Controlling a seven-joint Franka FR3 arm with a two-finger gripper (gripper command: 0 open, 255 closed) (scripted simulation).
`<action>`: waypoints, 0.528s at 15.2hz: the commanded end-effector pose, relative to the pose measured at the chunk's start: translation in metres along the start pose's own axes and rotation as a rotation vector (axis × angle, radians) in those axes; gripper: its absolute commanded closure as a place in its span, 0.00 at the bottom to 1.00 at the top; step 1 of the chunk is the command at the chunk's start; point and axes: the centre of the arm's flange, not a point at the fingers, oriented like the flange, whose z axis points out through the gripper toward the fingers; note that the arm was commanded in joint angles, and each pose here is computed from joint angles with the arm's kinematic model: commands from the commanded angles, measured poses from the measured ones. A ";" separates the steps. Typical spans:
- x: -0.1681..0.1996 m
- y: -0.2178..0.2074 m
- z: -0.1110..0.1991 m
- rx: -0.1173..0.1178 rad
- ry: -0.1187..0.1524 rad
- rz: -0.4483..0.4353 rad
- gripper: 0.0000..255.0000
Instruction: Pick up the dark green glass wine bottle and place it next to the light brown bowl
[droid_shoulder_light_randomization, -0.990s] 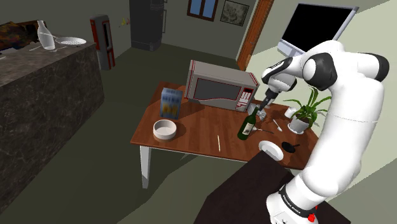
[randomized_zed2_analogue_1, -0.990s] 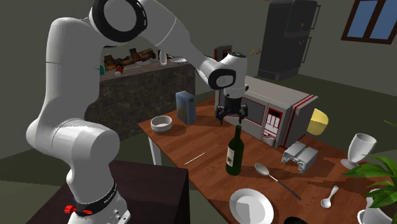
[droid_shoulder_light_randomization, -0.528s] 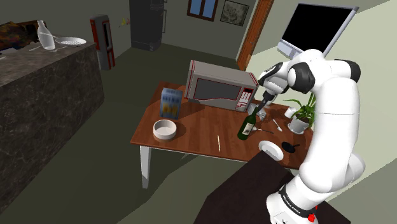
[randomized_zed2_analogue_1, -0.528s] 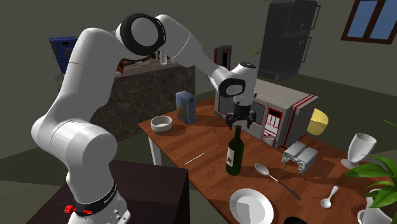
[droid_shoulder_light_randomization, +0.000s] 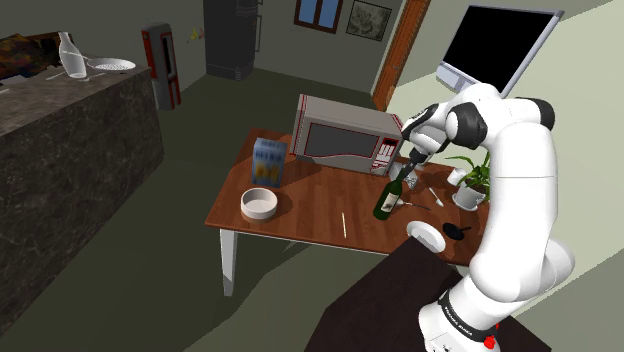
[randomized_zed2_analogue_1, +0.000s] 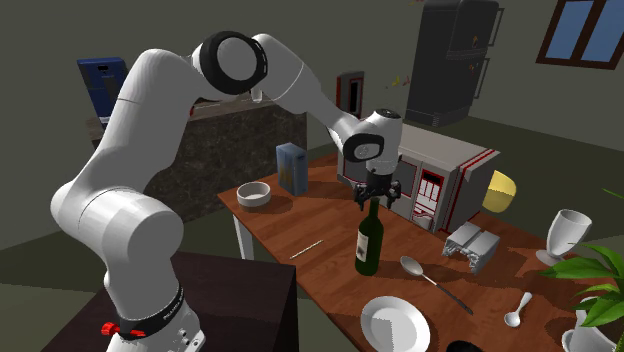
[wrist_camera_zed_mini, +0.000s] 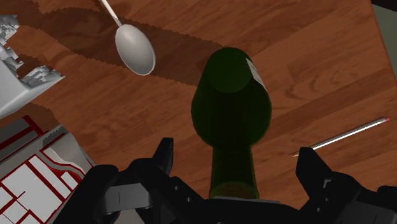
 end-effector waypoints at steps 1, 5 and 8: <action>0.000 0.000 0.001 0.000 0.000 0.000 0.00; 0.000 0.000 0.001 0.000 0.000 0.000 0.00; 0.000 0.000 0.001 0.000 0.000 0.000 1.00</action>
